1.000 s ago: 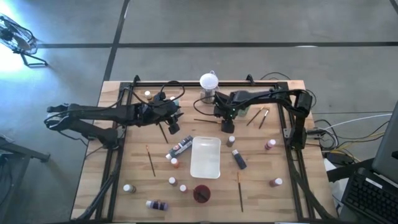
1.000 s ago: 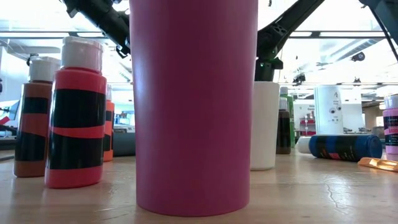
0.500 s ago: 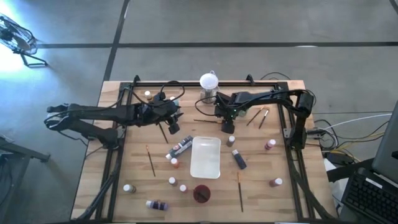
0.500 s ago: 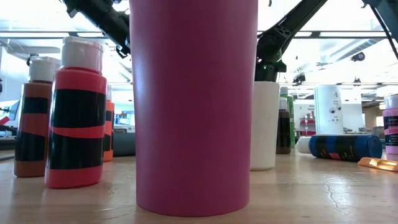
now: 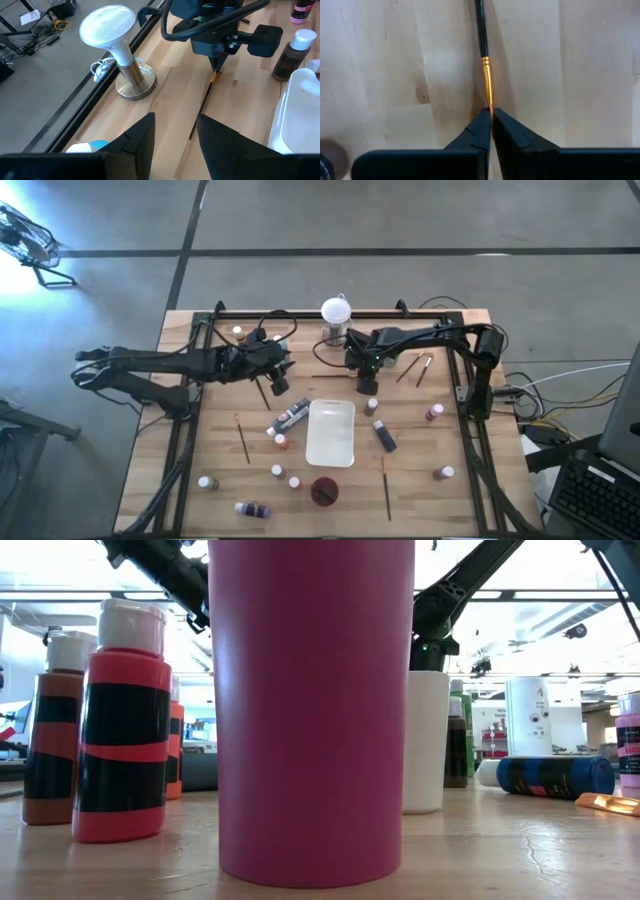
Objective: Pick & Place Paint Supplies
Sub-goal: Put the gold paint brush into the red cup
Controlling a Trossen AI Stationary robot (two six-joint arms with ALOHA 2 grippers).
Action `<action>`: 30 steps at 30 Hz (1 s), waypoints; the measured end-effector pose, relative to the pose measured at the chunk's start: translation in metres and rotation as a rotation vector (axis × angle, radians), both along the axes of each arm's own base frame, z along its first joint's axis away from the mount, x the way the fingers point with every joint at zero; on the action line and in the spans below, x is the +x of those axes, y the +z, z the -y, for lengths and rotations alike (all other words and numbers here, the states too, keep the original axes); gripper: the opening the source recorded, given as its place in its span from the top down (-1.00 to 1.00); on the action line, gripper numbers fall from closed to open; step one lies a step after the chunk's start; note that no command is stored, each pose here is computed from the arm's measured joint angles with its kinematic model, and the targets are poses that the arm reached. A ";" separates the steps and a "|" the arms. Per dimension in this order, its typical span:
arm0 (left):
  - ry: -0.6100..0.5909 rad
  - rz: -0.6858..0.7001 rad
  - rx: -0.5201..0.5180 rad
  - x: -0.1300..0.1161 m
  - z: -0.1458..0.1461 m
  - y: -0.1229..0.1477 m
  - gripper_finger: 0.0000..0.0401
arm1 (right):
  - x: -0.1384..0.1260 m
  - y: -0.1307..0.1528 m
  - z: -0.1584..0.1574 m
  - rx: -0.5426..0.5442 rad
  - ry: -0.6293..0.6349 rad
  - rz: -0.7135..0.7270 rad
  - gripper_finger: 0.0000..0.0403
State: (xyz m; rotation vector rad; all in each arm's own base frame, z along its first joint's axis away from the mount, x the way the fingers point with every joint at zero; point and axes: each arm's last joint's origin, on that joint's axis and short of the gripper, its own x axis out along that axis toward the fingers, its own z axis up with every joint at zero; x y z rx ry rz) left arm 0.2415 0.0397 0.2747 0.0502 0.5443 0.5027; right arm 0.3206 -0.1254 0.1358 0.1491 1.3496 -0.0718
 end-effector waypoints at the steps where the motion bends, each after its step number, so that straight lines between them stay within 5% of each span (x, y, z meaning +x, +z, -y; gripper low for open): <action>1: 0.000 0.000 0.000 0.000 0.000 0.000 0.24 | 0.000 0.000 0.000 0.000 0.001 -0.001 0.94; 12: 0.000 0.000 0.000 0.000 0.000 0.000 0.24 | -0.001 0.010 -0.001 0.001 0.014 -0.023 0.96; 30: 0.000 -0.008 -0.001 0.000 0.000 -0.001 0.24 | 0.001 0.079 -0.001 -0.109 0.034 0.066 0.96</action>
